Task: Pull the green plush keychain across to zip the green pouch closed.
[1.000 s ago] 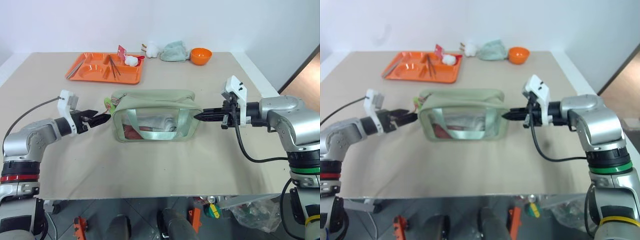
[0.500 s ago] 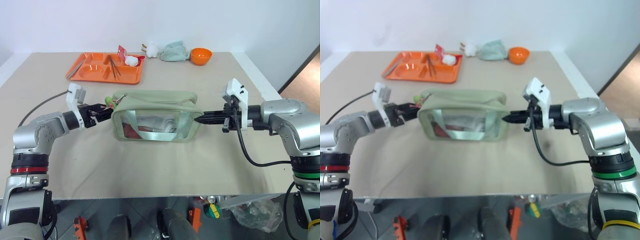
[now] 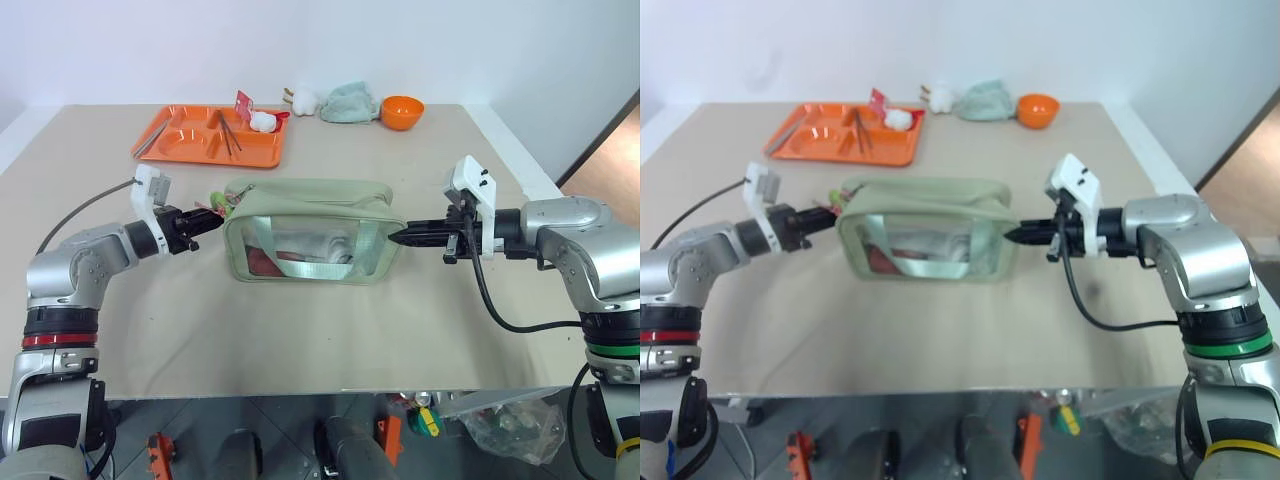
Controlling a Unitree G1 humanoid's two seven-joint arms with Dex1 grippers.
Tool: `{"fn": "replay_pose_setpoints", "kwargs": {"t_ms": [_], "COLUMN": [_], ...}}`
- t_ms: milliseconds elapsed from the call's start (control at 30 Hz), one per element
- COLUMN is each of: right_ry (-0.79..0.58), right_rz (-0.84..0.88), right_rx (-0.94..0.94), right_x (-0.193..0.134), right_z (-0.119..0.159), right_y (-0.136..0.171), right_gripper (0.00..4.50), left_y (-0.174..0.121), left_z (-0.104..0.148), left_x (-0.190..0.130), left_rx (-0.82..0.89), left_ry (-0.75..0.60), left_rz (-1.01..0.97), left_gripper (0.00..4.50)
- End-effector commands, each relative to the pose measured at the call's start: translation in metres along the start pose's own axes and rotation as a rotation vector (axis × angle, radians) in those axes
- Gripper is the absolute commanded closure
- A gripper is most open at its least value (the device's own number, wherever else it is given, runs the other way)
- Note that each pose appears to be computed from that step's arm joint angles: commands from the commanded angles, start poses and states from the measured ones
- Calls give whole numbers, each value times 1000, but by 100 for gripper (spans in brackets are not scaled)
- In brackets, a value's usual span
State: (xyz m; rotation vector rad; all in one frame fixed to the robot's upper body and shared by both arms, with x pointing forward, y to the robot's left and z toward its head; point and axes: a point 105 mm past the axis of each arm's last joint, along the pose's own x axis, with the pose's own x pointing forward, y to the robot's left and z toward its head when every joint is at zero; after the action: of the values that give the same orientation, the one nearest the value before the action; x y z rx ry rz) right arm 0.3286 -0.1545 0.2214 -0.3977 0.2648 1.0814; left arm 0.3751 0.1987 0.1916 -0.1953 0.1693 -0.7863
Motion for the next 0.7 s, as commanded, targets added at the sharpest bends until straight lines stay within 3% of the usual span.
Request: {"fn": "replay_pose_setpoints", "kwargs": {"t_ms": [33,267,500,700], "right_ry": [-9,-8,-7,-7], "right_rz": [-4,-3,-4,-8], "right_rx": [-47,-54,-59,-59], "right_x": [-3,-3,-3,-4], "right_z": [11,13,15,15], "right_y": [-2,-3,-3,-3], "right_gripper": [450,450,450,450], "left_y": [-3,-11,-57,-103], "left_z": [31,57,92,92], "left_x": [-10,-7,16,38], "left_rx": [71,167,340,586], "left_ry": [-84,-138,-183,-95], "left_rz": [-4,-6,-147,-330], "left_gripper": [442,442,442,442]}}
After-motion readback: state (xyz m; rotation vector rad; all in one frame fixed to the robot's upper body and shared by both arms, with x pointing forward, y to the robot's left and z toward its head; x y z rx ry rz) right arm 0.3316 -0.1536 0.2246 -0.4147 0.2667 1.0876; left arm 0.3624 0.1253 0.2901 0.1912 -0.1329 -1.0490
